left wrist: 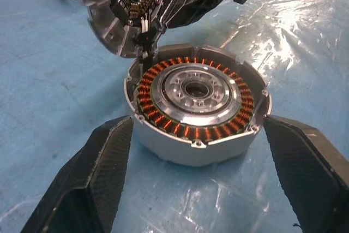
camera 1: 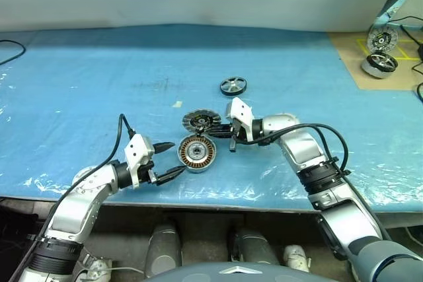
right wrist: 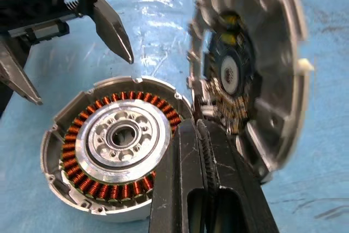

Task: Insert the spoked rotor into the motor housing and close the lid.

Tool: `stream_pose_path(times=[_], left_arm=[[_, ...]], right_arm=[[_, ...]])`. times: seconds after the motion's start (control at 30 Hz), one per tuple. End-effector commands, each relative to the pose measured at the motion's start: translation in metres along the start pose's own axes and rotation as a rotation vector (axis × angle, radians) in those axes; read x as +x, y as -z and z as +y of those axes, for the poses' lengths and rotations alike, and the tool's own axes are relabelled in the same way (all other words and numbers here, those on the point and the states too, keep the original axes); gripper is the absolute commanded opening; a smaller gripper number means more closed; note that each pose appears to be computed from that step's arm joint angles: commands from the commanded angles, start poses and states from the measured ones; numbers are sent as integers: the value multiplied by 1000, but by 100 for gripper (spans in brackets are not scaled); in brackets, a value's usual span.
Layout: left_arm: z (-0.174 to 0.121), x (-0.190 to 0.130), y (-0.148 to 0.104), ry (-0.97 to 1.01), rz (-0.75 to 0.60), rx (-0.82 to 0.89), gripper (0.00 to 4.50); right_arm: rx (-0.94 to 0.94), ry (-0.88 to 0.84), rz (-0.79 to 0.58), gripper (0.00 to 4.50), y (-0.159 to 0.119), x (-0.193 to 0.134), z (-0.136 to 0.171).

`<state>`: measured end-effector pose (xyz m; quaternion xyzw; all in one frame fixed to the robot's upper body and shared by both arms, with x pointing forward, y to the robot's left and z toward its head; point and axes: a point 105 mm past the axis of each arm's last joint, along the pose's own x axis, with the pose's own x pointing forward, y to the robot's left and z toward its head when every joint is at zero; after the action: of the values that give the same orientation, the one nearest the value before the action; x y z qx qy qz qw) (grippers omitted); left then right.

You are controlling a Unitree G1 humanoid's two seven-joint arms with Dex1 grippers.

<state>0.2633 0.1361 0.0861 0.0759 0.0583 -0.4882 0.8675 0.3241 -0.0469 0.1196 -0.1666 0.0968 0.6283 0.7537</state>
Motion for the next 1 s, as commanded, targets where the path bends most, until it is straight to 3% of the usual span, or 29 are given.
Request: stream_pose_path(times=[0.03,0.17,0.3,0.47,0.57,0.67,0.8,1.0], left_arm=[[0,-2,-13,4,-24,29,399],[0,-5,-12,2,-32,20,399],[-1,-8,-12,0,-60,-15,399],[0,-6,0,3,-45,-23,399],[4,-5,6,6,-41,-21,399],[10,-5,11,6,-39,-18,399],[12,-6,18,9,-36,-12,399],[2,-1,15,17,-51,-4,399]], right_arm=[[-23,-53,-15,1,-14,-19,8],[5,36,85,1,13,-45,-3],[42,253,142,1,33,-85,-39],[-16,678,119,1,26,-110,-113],[-25,740,126,1,18,-99,-132],[-86,802,158,57,9,-87,-146],[-61,847,98,192,-15,-69,-159],[4,909,108,398,-25,-50,-169]])
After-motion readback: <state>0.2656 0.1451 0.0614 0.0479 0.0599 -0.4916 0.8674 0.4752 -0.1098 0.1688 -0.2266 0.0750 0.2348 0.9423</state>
